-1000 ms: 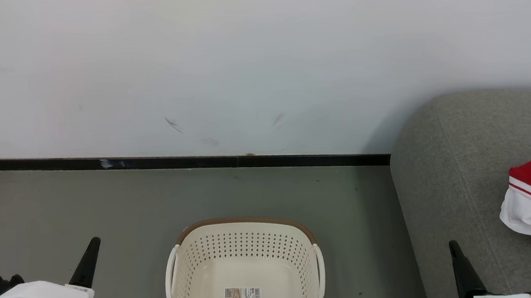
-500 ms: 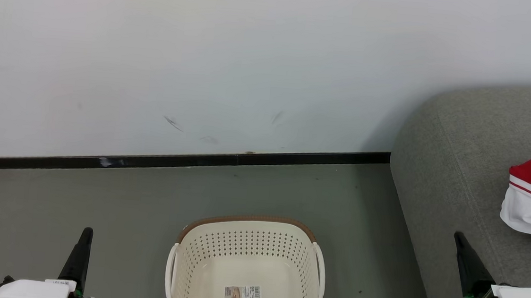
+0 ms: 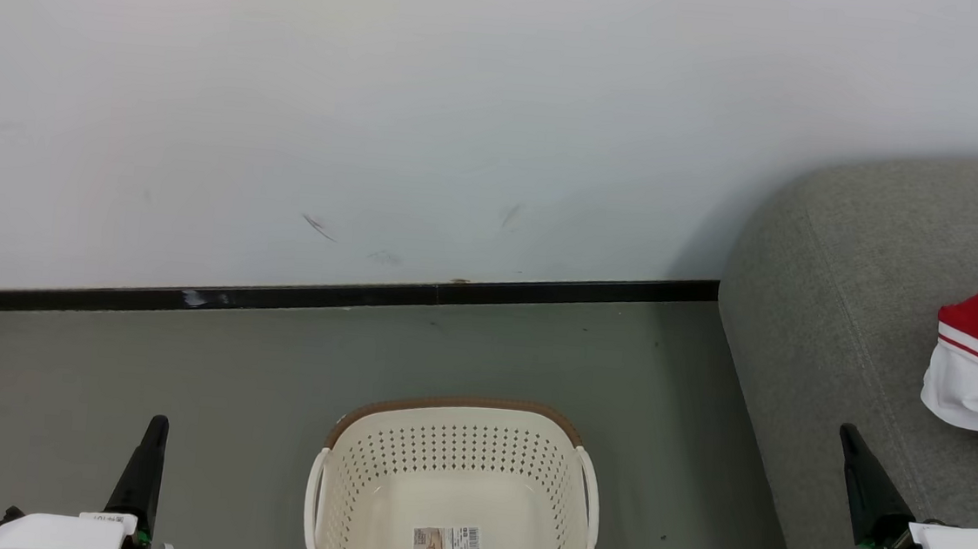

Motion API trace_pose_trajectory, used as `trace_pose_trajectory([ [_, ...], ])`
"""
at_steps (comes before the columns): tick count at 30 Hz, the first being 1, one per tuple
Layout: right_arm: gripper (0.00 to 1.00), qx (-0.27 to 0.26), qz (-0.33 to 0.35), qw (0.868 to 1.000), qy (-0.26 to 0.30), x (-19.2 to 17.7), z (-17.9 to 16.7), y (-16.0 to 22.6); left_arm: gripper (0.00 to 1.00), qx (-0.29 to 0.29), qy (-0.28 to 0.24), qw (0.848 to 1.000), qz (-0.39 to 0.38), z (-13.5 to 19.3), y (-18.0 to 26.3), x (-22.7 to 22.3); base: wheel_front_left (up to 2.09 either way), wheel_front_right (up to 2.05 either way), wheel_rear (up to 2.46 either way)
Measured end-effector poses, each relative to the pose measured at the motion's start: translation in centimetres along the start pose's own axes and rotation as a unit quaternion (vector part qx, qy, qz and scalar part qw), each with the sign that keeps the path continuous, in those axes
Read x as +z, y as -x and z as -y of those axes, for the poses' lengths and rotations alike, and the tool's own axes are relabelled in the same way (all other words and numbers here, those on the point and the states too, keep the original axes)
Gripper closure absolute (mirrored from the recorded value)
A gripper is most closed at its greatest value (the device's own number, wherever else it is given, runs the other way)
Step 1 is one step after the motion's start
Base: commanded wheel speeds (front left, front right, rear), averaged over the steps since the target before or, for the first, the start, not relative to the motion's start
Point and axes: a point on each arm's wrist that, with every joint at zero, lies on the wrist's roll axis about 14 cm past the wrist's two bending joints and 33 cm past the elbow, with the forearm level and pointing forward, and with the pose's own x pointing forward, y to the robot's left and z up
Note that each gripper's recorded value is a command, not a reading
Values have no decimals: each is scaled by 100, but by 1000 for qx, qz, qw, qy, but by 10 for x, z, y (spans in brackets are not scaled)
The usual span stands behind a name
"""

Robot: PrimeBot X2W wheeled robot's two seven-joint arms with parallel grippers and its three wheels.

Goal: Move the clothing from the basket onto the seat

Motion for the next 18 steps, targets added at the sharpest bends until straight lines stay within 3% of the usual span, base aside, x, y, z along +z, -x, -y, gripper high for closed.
trace_pose_trajectory([
  [18, 100, -2, 0, 1000, 0, 1, 1, 0, 100, 2, 0, 1000, 0, -1, 0, 0, 0, 0, 0],
])
